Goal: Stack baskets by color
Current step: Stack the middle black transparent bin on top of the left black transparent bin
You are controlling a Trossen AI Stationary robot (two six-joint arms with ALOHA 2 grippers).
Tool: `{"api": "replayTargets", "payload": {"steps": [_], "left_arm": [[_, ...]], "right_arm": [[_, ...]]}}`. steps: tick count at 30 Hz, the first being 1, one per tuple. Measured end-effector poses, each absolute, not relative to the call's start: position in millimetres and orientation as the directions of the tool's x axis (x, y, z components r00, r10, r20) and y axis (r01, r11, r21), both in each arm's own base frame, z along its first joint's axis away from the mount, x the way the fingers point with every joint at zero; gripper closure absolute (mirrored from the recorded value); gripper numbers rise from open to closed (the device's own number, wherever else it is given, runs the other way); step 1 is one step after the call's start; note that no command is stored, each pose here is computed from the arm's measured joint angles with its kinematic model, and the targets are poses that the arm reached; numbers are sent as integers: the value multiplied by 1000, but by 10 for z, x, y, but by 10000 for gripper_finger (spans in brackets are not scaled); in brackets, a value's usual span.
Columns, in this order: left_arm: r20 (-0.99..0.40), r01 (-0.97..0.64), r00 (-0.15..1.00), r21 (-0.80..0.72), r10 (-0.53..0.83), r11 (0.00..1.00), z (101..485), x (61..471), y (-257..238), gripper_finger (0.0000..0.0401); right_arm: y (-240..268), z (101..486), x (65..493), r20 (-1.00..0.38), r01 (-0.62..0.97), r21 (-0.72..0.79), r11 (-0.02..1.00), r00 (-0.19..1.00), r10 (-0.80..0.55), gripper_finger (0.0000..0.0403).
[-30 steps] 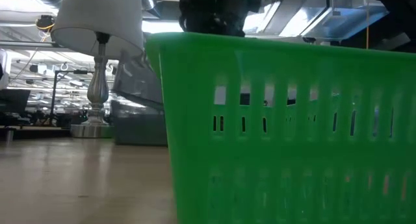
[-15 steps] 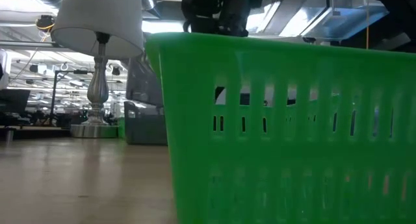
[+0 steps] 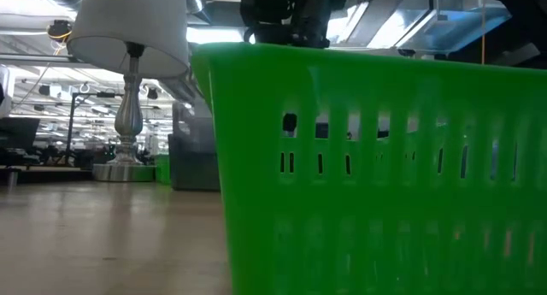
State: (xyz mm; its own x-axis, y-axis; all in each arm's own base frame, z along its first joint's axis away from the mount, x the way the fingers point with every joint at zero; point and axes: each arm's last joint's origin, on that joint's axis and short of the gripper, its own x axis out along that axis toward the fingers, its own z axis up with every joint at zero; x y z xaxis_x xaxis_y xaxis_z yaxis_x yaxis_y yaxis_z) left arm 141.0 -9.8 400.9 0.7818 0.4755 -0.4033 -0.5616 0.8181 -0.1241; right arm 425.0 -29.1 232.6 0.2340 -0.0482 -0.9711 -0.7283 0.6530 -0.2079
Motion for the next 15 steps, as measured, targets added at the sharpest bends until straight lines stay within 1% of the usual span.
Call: {"api": "replayTargets", "payload": {"steps": [7,12,15], "left_arm": [[-407,-554,786,-133,464,822,4008,1411,-101,343],[-413,-542,792,-139,449,829,4006,1413,-106,343],[-416,-542,791,-136,449,829,4003,1411,-106,343]], "right_arm": [[-292,2327,4252,-971,-727,-210,654,236,-49,327],[-291,2350,4257,-968,-724,-229,651,239,-75,324],[-293,2434,4266,-962,-709,-247,661,264,-76,323]]}}
